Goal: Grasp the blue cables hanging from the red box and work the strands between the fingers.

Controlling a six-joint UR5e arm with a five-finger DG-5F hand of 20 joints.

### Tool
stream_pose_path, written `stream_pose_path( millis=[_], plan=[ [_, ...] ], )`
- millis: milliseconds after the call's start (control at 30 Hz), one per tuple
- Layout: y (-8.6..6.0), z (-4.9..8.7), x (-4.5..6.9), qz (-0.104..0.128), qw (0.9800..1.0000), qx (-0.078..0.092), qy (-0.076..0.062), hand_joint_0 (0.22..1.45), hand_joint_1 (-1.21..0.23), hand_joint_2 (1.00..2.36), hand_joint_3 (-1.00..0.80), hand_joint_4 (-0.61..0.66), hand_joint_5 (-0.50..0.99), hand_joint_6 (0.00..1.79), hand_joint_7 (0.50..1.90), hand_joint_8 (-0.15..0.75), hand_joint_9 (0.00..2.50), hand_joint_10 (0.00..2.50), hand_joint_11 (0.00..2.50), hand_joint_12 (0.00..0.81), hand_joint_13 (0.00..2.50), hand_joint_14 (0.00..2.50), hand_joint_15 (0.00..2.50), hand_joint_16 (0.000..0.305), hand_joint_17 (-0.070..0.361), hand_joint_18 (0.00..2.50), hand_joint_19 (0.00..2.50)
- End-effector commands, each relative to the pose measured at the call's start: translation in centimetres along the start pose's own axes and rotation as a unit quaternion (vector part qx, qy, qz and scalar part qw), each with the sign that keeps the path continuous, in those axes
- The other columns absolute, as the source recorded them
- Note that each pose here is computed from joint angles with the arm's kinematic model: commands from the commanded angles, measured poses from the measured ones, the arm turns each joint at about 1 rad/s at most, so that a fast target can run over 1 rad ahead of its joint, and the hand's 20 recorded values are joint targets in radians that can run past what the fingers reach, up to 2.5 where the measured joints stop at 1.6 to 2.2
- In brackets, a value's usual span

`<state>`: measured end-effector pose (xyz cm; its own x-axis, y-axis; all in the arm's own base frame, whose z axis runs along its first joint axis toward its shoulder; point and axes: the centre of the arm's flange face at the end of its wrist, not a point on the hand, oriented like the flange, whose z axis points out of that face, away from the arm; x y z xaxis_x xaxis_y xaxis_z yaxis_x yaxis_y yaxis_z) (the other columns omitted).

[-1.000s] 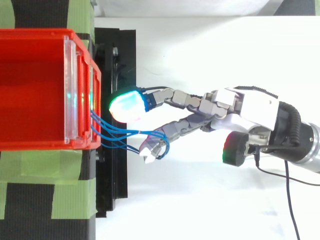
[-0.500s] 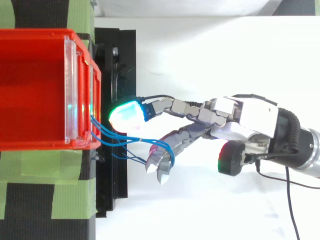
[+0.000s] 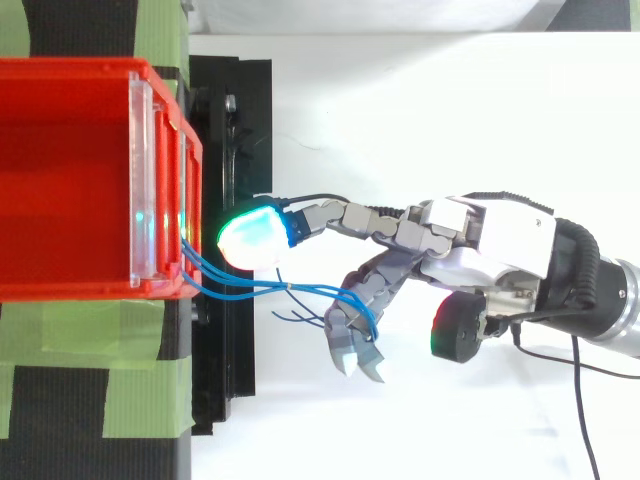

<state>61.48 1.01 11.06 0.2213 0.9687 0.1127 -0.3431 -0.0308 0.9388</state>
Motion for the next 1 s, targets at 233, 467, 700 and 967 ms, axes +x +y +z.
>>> stream_pose_path(
  millis=[233,467,700,967],
  plan=[
    [-0.02,-0.03,0.04,0.0,1.0,0.001,0.001,0.74,-0.41,1.0,-1.0,0.2,-0.25,0.01,0.67,0.348,1.18,0.01,1.66,0.417,1.35,0.06,1.73,0.06,0.134,1.1,0.95],
    [-0.08,-0.09,0.0,-0.002,1.0,0.004,0.0,0.75,-0.42,1.0,-1.0,0.22,-0.22,0.01,0.67,0.331,1.2,0.62,1.96,0.42,1.24,1.03,1.6,0.06,0.134,1.27,1.18],
    [-0.29,-0.26,-0.12,-0.009,0.9998,0.015,-0.001,0.75,-0.42,1.0,-1.0,0.23,-0.21,0.01,0.68,0.329,1.13,1.47,1.99,0.417,1.18,1.7,1.58,0.056,0.127,1.42,1.42],
    [-0.5,0.03,0.17,-0.021,0.9989,0.042,0.002,0.76,-0.43,1.0,-1.0,0.24,-0.18,0.01,0.68,0.338,1.1,2.4,2.16,0.41,1.13,2.44,1.55,0.049,0.111,1.59,1.59]
  ],
)
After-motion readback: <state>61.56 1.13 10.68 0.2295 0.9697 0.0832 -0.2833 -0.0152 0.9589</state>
